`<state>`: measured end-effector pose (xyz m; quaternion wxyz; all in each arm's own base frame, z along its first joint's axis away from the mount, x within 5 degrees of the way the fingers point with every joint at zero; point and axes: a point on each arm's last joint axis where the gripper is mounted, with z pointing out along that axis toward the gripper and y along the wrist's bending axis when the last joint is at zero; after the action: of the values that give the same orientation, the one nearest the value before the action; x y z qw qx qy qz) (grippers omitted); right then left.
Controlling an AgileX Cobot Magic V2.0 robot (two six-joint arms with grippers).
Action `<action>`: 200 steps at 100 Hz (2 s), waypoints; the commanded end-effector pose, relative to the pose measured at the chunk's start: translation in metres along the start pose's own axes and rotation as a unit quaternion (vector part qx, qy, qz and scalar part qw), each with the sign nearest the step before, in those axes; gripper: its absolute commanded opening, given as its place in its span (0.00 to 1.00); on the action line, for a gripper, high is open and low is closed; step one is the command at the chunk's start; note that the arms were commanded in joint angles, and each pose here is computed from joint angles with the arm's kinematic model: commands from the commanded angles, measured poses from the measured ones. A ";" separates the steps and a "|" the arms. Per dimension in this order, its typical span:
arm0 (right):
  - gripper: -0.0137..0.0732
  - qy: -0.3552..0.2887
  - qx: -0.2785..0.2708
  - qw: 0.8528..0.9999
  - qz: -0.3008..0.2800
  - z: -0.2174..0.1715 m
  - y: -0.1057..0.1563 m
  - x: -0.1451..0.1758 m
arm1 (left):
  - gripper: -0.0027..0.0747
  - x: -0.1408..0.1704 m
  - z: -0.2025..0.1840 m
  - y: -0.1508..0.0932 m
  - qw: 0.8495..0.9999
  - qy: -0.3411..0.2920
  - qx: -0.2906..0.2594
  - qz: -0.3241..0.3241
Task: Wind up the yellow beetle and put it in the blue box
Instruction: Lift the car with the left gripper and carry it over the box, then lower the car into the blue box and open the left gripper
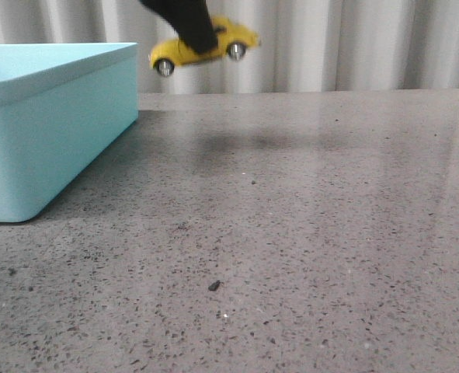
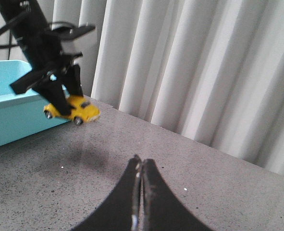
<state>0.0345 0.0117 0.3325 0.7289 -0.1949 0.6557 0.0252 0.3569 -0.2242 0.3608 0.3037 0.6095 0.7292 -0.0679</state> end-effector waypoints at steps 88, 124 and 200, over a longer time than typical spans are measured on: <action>0.09 -0.064 0.018 0.998 -0.002 0.000 -0.004 -0.015 | 0.02 0.122 -0.102 0.077 0.862 0.049 -0.143 -0.484; 0.09 -0.068 0.019 0.997 -0.002 0.002 -0.003 -0.011 | 0.02 0.165 -0.043 0.069 0.847 0.156 -0.113 -0.495; 0.09 -0.077 0.021 0.997 0.000 0.002 -0.003 -0.012 | 0.66 0.170 -0.033 0.071 0.822 0.167 -0.114 -0.532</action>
<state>0.0377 0.0127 0.3311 0.7504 -0.1879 0.6331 0.0259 0.4072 -0.0464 0.2871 0.1230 0.1077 0.9863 -0.0220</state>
